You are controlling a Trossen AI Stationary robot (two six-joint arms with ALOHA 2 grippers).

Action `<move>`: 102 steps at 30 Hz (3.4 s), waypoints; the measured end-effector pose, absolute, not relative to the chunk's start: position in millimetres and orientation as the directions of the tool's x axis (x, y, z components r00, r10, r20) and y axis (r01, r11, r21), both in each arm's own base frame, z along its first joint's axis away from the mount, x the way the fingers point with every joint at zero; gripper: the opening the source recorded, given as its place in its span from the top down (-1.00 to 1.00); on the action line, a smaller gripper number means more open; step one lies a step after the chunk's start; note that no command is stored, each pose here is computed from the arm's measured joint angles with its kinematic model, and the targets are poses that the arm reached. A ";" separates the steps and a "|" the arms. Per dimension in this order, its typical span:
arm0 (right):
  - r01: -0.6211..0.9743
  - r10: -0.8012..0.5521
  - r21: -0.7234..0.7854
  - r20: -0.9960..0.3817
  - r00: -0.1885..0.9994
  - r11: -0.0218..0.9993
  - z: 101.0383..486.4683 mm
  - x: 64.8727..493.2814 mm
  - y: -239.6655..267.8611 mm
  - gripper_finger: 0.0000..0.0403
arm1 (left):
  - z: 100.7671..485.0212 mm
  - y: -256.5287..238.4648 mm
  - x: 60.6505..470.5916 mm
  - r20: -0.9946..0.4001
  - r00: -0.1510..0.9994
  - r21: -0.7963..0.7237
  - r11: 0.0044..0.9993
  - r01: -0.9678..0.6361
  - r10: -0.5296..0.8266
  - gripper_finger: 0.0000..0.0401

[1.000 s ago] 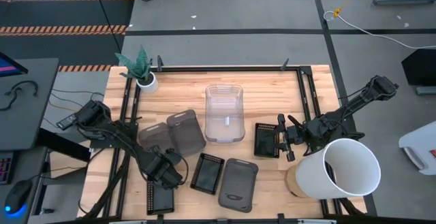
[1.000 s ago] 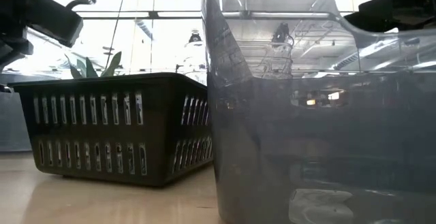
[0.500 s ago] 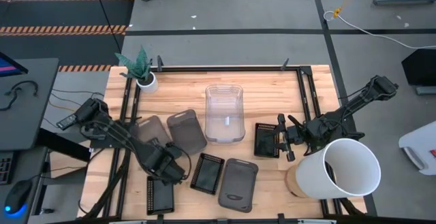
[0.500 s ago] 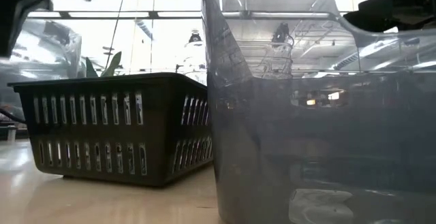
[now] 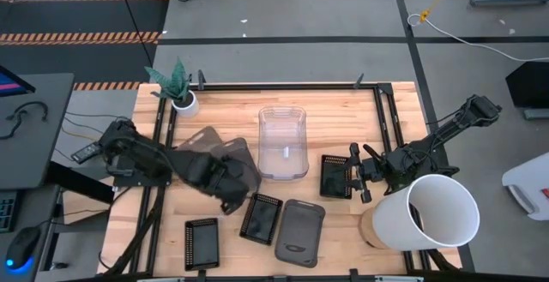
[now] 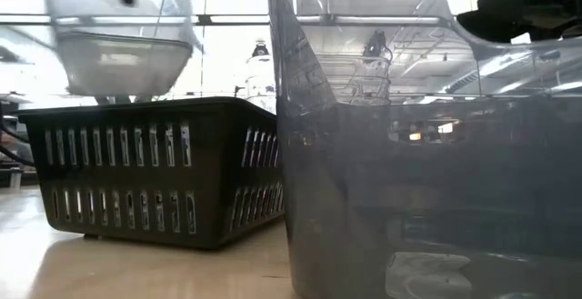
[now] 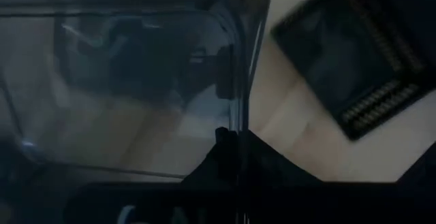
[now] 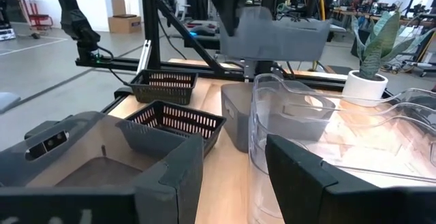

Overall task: Stack baskets by color
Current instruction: Stack the left black bin on the middle black bin, then stack the right black bin on the left black bins

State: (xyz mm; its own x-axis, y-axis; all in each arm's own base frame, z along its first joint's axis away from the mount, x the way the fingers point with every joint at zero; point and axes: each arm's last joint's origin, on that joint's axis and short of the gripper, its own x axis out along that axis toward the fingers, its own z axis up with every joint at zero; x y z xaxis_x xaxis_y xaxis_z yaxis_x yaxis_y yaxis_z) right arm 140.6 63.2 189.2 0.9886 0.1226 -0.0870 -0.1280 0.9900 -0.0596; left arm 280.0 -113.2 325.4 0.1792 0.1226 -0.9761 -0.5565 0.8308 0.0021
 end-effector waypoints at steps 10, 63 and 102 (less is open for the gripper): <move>-0.119 0.114 -0.051 -0.099 0.989 0.992 187.9 141.2 62.0 0.19 | 306.2 -89.6 317.9 -0.972 0.213 -0.017 0.872 -0.490 0.101 0.97; -0.119 0.114 -0.036 -0.105 0.988 0.992 187.3 141.3 62.1 0.19 | 268.5 -97.5 336.4 -0.998 0.057 -0.017 0.876 -0.482 0.013 0.98; -0.106 0.100 -0.078 -0.081 0.992 0.991 189.8 143.3 57.9 0.19 | 271.9 -124.6 340.2 -0.981 0.168 -0.154 0.914 -0.376 -0.096 0.29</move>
State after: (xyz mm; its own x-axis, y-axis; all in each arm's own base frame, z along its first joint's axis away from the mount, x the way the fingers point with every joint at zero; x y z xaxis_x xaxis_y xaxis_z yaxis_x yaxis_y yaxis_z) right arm 143.3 57.9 189.8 0.9916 0.1000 -0.0814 -0.1064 0.9913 -0.0777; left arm 340.2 -124.6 271.9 0.1677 -0.0962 -0.9811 -0.3755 0.9140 -0.1538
